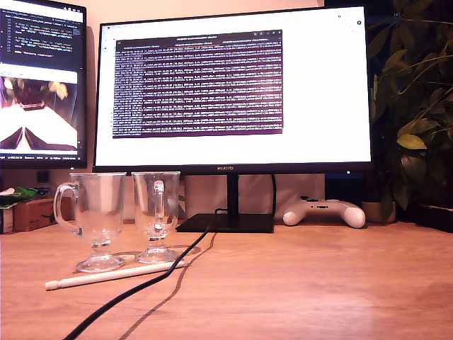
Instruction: Pick the small glass cups in front of you with each of your hands, and place them behind the white pen
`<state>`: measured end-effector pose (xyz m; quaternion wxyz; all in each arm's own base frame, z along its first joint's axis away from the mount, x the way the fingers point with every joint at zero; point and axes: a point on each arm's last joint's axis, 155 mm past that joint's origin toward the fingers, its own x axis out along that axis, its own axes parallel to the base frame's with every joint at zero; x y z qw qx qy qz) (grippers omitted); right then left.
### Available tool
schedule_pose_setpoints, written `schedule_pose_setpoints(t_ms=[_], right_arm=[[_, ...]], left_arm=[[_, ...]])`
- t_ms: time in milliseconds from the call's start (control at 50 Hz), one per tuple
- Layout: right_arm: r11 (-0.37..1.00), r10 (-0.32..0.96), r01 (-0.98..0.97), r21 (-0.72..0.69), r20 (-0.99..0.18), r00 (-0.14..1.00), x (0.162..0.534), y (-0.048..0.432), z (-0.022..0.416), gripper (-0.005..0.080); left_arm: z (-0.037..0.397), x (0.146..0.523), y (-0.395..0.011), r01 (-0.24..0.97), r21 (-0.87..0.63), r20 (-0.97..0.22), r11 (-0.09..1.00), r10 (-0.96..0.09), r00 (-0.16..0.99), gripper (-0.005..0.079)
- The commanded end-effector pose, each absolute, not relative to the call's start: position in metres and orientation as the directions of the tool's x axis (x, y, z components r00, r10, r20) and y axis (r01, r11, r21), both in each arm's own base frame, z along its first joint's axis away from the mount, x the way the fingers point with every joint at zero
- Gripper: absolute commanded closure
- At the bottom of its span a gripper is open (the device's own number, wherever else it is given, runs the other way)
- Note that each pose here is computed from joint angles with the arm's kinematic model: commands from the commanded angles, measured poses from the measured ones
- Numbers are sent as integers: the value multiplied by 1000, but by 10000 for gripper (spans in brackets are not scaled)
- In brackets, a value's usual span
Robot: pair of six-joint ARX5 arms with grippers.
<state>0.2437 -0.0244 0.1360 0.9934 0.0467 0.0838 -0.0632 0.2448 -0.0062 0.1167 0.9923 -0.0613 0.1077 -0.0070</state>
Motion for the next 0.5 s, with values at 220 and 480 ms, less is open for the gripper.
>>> schedule_pose_setpoints(t_ms=[220, 480], right_arm=[[995, -68, 69, 76, -14, 998, 249, -14, 171, 760], [994, -69, 77, 74, -99, 993, 248, -14, 149, 760]], left_arm=[[112, 248, -5, -2, -117, -196, 993, -21, 980, 761], [102, 245, -6, -6, -129, -236, 992, -25, 972, 761]])
